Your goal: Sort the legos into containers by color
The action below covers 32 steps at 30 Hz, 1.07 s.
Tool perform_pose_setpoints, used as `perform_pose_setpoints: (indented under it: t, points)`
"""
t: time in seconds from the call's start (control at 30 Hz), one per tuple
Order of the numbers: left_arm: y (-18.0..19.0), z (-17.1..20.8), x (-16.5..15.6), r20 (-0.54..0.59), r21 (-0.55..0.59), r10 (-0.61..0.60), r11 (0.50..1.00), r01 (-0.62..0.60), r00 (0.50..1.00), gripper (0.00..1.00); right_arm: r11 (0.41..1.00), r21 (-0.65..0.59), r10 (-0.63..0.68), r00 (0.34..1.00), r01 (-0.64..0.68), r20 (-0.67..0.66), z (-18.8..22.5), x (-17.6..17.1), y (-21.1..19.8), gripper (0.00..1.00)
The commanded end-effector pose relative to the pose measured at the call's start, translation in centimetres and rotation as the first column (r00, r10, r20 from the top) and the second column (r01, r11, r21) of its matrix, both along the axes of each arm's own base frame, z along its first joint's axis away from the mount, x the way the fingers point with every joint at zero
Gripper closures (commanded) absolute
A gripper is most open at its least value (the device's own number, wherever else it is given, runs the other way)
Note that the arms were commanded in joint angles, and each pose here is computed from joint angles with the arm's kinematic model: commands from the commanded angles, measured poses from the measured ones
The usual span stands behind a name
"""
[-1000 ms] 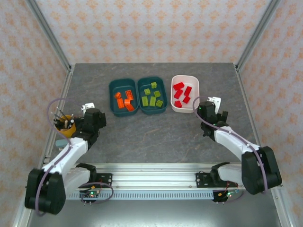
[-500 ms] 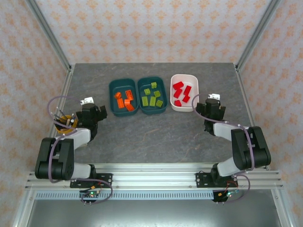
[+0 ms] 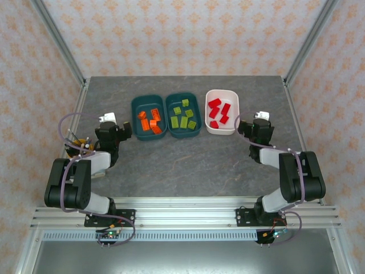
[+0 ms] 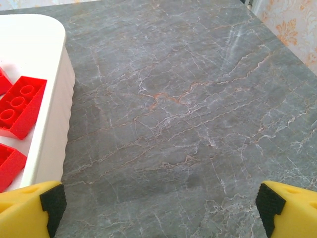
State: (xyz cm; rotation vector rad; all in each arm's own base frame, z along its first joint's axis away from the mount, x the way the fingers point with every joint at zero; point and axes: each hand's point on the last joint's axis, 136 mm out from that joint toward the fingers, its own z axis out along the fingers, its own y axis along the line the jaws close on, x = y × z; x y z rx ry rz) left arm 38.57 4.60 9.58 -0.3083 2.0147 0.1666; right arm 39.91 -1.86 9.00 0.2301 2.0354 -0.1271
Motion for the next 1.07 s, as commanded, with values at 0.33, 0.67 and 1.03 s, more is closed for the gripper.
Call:
perform_pose_setpoints:
  t: [0.33,0.67,1.03]
  points:
    - [-0.2,0.2,0.0,0.073,0.096,0.043,0.994,-0.05,0.996,0.0,0.998,0.028,-0.055,0.995,0.053,0.078,-0.3,-0.6,-1.1,0.01]
    - [-0.2,0.2,0.0,0.07,0.101,0.044,0.994,-0.051,0.997,0.0,0.998,0.029,-0.053,0.995,0.051,0.084,-0.1,-0.7,-1.1,0.01]
    - [-0.3,0.2,0.0,0.071,0.103,0.043,0.993,-0.05,0.997,0.0,0.998,0.031,-0.051,0.995,0.049,0.086,0.0,-0.6,-1.1,0.01]
